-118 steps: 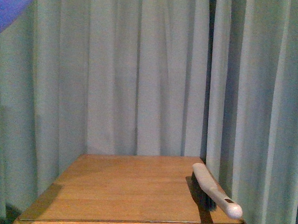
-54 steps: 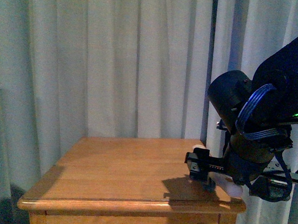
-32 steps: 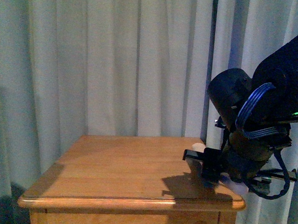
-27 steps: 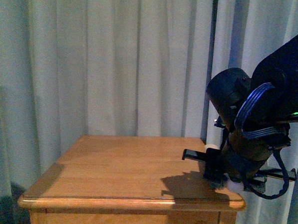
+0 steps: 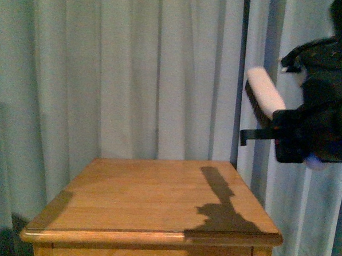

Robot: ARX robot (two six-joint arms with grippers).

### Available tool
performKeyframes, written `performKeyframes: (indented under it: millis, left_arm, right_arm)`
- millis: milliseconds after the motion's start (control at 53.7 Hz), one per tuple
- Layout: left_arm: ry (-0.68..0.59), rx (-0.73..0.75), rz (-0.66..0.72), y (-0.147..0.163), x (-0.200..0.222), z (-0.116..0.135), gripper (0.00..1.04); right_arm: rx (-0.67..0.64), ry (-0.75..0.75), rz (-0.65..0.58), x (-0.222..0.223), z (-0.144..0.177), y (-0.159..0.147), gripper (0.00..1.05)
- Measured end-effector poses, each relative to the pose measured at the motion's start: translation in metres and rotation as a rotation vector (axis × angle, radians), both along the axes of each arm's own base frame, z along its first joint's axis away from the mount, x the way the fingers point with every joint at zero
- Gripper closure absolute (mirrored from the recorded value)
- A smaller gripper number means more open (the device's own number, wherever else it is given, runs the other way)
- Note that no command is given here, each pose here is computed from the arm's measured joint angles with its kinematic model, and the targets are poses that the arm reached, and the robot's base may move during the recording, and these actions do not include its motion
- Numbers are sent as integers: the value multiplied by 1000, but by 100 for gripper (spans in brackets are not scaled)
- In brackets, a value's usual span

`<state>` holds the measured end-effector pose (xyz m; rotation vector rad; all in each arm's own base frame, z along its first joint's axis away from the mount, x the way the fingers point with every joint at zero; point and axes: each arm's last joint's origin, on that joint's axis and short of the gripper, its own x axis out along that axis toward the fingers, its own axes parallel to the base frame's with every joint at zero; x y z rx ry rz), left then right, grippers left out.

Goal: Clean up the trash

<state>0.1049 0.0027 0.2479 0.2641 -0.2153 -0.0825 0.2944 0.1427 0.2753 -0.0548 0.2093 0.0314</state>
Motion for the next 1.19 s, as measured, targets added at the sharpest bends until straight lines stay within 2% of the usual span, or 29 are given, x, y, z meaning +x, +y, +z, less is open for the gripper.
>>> performKeyframes:
  millis: [298,577,689,800,1191]
  left_arm:
    - [0,0,0,0,0,0,77]
    - [0,0,0,0,0,0,77]
    - [0,0,0,0,0,0,77]
    - [0,0,0,0,0,0,77]
    - [1,1,-5,0,0,0,77]
  right_arm:
    - [-62,-145,-19,-106,-5,-47,84]
    - [-46,-323,-91,-168,7,-72,84]
    - [-36,-354,-114,-178,10,-76,84]
    - [-68,-303,-140,-177,4,-77,84]
    - [-58,-308,-153,-178,5,-78,84]
